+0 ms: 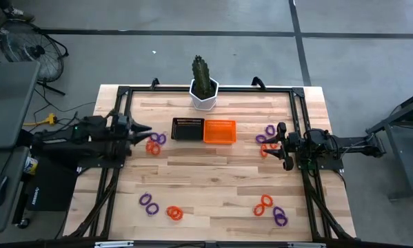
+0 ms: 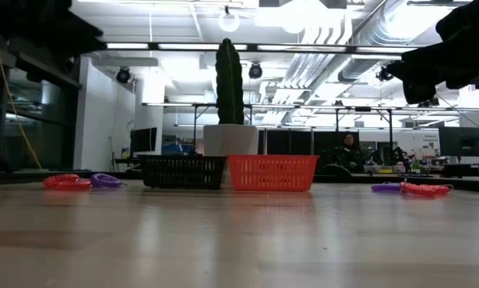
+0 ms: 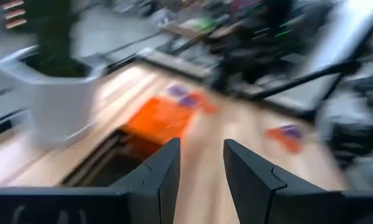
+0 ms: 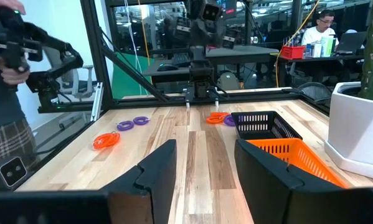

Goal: Sort spring keychains
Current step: Put the purple spring keychain in the black bin

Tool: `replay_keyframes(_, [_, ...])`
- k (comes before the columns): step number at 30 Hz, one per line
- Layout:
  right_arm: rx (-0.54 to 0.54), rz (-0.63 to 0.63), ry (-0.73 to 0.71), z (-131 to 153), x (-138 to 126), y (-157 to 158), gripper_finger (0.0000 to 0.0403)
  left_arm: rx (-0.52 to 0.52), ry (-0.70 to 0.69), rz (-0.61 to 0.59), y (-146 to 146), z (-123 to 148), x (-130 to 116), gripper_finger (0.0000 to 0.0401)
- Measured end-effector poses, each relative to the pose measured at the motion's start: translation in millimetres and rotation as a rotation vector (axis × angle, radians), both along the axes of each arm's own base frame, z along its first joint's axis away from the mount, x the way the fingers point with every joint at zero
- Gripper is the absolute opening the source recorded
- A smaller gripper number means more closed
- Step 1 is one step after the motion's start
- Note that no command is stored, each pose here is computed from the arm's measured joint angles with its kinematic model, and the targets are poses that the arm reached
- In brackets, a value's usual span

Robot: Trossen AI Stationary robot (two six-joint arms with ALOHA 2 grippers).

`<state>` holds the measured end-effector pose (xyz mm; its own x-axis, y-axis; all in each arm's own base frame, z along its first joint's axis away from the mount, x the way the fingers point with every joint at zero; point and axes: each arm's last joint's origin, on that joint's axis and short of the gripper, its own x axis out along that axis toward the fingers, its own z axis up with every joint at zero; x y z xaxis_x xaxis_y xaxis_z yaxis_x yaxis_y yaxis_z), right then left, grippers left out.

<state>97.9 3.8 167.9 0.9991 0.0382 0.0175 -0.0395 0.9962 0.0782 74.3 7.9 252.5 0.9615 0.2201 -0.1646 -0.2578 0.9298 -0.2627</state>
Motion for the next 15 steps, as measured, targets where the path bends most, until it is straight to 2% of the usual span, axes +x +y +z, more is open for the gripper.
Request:
replay_keyframes(4, [0.0, 0.0, 0.0, 0, 0, 0, 0.0156, -0.027, 0.213, 0.185, 5, 14, 8, 0.0122])
replay_keyframes(8, [0.0, 0.0, 0.0, 0, 0, 0, 0.0158, 0.058, 0.43, 0.281, 8, 28, 21, 0.0122])
replay_keyframes(11, [0.0, 0.0, 0.0, 0, 0, 0, 0.0157, 0.09, 0.541, 0.305, 10, 37, 33, 0.0122])
replay_keyframes(15, [0.0, 0.0, 0.0, 0, 0, 0, 0.0157, 0.127, 0.705, 0.261, 10, 42, 54, 0.0122])
